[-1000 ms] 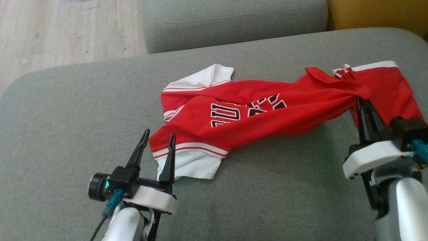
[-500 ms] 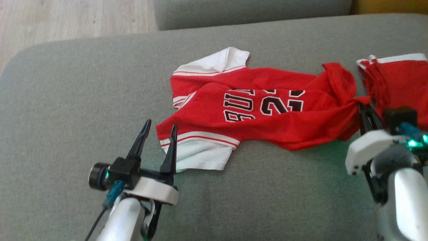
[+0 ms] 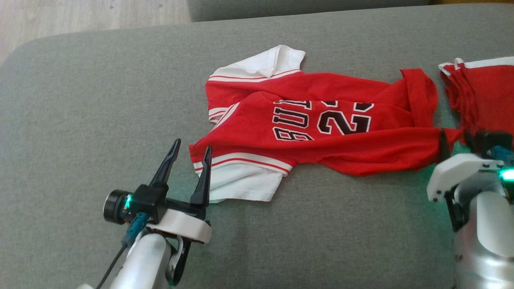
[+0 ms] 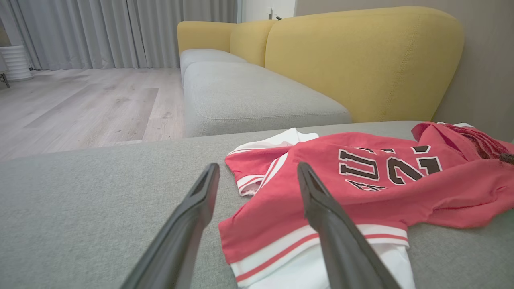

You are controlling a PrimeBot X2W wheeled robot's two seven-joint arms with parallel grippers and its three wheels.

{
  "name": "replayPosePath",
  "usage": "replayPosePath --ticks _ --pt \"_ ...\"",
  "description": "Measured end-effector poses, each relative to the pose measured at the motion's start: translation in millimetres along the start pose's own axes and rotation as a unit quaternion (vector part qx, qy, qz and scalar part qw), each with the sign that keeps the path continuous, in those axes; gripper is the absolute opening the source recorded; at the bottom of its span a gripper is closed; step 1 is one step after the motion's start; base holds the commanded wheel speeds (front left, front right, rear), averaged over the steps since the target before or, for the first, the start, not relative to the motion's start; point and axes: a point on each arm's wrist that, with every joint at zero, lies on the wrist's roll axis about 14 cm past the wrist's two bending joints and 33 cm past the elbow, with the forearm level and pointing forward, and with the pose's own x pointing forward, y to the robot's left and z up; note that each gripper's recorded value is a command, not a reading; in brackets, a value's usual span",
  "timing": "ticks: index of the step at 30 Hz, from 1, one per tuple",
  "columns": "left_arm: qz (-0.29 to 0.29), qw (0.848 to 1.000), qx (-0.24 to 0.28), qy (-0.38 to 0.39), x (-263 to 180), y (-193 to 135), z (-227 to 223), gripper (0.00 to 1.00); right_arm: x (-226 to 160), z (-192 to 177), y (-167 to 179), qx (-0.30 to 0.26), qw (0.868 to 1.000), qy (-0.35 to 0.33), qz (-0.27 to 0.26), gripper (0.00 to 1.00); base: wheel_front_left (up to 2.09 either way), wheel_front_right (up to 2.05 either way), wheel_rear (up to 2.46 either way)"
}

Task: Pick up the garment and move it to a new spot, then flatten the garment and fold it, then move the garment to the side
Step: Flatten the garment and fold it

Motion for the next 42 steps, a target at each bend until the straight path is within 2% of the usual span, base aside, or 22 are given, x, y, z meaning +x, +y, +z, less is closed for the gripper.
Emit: replayPosePath --ticks 4,8,17,22,27,29,35,38,42 --pt "-0.009 1.000 0.003 -0.003 2 -5 2 1.00 -1 32 1 0.024 0.996 -0.087 0.005 1.00 0.00 0.00 0.00" --pt "-0.019 1.000 0.004 -0.008 4 -12 6 1.00 -10 49 8 0.045 0.988 -0.147 0.018 1.00 0.00 0.00 0.00" --pt "-0.054 0.998 0.013 -0.007 15 -27 10 1.00 -54 47 11 0.118 0.970 -0.211 0.036 1.00 0.00 0.00 0.00" --pt "-0.103 0.992 0.066 -0.004 60 -24 41 1.00 -68 53 5 0.123 0.964 -0.231 0.033 1.00 0.00 0.00 0.00" --pt "-0.126 0.983 0.112 0.072 122 -16 59 1.00 -73 50 -6 0.132 0.963 -0.233 0.018 1.00 0.00 0.00 0.00" --pt "-0.144 0.973 0.125 0.128 136 -19 46 1.00 -75 45 -10 0.134 0.964 -0.228 0.012 1.00 0.00 0.00 0.00" --pt "-0.183 0.928 0.174 0.273 152 -12 -14 1.00 -79 31 -23 0.144 0.966 -0.212 -0.011 1.00 0.00 0.00 0.00" --pt "-0.198 0.906 0.200 0.317 155 -6 -39 1.00 -82 23 -32 0.147 0.968 -0.202 -0.026 1.00 0.00 0.00 0.00" --pt "-0.222 0.886 0.219 0.344 160 -9 -63 1.00 -84 13 -43 0.147 0.970 -0.187 -0.047 1.00 0.00 0.00 0.00"
